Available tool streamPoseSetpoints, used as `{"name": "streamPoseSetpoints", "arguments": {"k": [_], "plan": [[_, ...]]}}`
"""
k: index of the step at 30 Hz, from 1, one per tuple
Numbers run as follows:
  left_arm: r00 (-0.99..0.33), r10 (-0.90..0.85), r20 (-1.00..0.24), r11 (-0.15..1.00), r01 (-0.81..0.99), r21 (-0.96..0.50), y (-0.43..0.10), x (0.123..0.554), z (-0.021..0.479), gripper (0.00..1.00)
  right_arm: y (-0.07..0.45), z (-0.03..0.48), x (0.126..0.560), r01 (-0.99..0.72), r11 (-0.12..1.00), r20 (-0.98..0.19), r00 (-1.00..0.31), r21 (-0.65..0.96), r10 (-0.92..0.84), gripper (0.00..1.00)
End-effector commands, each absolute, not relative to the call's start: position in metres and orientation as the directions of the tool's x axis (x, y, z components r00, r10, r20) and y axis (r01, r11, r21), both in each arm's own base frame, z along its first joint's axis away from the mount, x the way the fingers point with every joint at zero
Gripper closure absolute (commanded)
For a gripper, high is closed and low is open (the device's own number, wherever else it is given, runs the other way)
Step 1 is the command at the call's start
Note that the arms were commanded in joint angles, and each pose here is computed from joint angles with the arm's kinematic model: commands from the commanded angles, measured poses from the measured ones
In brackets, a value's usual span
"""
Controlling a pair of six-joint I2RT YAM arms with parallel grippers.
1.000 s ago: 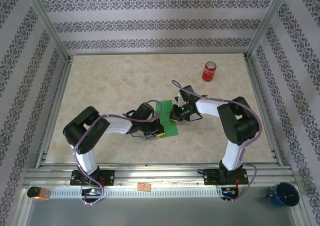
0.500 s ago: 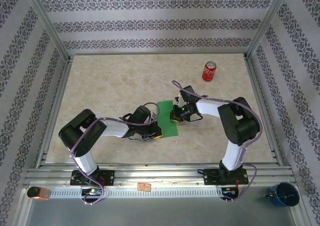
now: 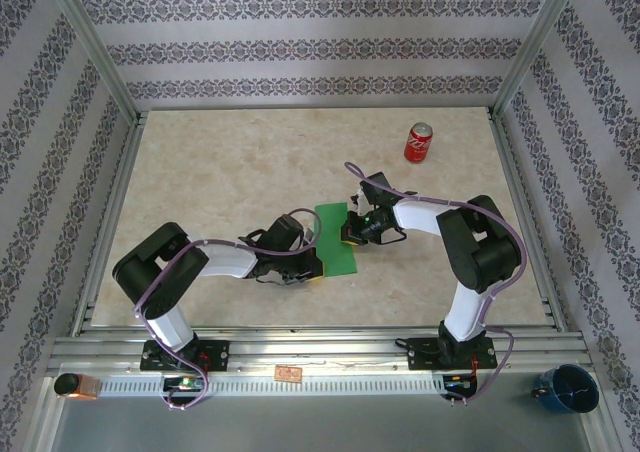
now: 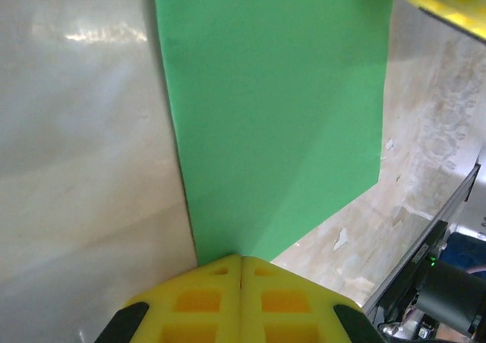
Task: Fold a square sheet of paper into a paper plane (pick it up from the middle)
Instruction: First fold the square sheet of paper in half at the center of the table.
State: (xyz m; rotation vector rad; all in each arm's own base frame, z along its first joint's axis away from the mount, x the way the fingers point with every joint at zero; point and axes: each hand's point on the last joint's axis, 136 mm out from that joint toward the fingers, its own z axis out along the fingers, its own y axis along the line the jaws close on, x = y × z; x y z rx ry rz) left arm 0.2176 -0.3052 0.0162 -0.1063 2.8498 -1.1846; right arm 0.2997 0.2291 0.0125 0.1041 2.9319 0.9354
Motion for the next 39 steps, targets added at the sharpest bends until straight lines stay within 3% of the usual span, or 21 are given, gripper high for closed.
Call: {"name": "streamPoseSetpoints", "arguments": {"k": [1, 6, 11, 16, 20, 28, 39], "plan": [[-0.990, -0.035, 0.135, 0.814, -0.106, -0.571, -0.273, 0.165, -0.021, 0.99, 0.183, -0.027, 0.275, 0.143, 0.909, 0.050, -0.990, 0.391, 0.134, 1.00], [-0.991, -0.026, 0.133, 0.808, -0.100, -0.581, -0.273, 0.163, -0.017, 0.98, 0.184, -0.027, 0.275, 0.142, 0.908, 0.052, -0.990, 0.394, 0.132, 1.00], [-0.999, -0.002, 0.038, 0.728, -0.028, -0.685, -0.294, 0.179, 0.026, 0.95, 0.186, -0.026, 0.276, 0.128, 0.907, 0.050, -0.992, 0.400, 0.118, 1.00], [-0.996, -0.056, -0.073, 0.620, 0.022, -0.785, -0.306, 0.222, 0.073, 0.93, 0.189, -0.023, 0.277, 0.120, 0.904, 0.056, -0.993, 0.410, 0.107, 1.00], [-0.987, -0.132, -0.093, 0.600, -0.005, -0.800, -0.302, 0.272, 0.084, 0.95, 0.190, -0.023, 0.277, 0.121, 0.900, 0.061, -0.993, 0.418, 0.105, 1.00], [-0.978, -0.182, -0.100, 0.613, -0.034, -0.790, -0.309, 0.333, 0.068, 0.97, 0.192, -0.023, 0.276, 0.118, 0.897, 0.070, -0.993, 0.425, 0.098, 1.00], [-0.980, -0.198, 0.000, 0.674, -0.136, -0.726, -0.294, 0.321, -0.001, 0.98, 0.191, -0.023, 0.274, 0.119, 0.899, 0.072, -0.993, 0.422, 0.098, 1.00]]}}
